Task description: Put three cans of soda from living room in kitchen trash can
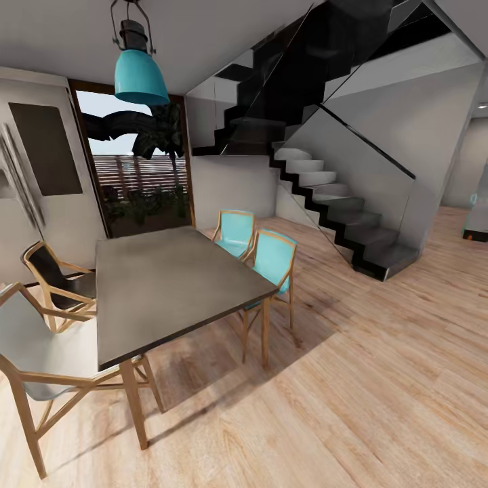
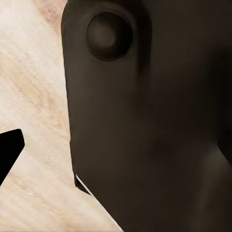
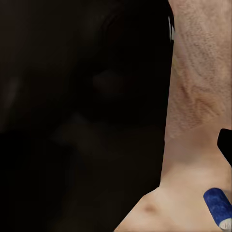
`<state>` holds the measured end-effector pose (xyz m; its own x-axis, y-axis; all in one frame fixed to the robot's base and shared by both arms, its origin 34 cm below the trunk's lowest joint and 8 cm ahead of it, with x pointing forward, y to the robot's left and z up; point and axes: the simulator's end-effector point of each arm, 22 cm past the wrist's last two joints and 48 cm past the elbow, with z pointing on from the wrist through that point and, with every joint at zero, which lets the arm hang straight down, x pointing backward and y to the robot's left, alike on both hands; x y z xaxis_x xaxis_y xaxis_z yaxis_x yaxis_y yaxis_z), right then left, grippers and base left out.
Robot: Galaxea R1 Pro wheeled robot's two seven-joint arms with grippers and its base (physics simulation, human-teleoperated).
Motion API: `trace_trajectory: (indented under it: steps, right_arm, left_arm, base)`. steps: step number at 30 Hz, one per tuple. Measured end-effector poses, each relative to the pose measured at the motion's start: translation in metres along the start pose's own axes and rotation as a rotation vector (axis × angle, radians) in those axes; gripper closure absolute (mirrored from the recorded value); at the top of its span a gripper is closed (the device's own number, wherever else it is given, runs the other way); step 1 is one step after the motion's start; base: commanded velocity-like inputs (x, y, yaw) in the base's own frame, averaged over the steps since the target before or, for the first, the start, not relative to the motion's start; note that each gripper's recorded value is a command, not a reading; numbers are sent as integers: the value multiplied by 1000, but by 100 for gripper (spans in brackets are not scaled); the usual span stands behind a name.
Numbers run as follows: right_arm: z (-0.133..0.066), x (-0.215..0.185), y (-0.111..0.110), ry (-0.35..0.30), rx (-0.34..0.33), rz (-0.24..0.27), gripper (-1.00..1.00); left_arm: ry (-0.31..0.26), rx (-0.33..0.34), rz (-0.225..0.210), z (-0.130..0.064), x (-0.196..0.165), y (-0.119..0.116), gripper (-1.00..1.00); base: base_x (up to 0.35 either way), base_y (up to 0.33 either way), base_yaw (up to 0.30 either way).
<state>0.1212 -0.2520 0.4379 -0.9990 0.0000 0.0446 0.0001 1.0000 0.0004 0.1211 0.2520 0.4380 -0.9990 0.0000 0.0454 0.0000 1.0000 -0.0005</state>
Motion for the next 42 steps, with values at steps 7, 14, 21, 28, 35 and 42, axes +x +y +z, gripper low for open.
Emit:
trace_trajectory:
  steps: [7, 14, 21, 28, 35, 42]
  right_arm:
    - [-2, 42, -25, 40, 18, 32, -100]
    - [-5, 83, -24, 79, 19, 40, -100]
    - [-6, 91, -26, 85, 17, 32, -100]
    - [-2, 32, -26, -34, -13, 14, -100]
    - [-146, -364, 0, -865, -120, -87, -100]
    - [-291, -468, 13, -1144, -149, -150, -100]
  left_arm:
    - [114, 3, 0, -2, 56, 4, -100]
    - [146, 3, 0, -3, 65, 4, -100]
    - [110, -1, -2, -2, 46, 10, -100]
    - [27, 28, -7, -1, -5, 10, -100]
    - [-932, 33, 45, -221, -436, 6, -100]
    - [-1273, 32, 74, -393, -487, 0, -100]
  base:
    - [0, 0, 0]
    - [0, 0, 0]
    - [0, 0, 0]
    - [0, 0, 0]
    - [0, 0, 0]
    - [0, 0, 0]
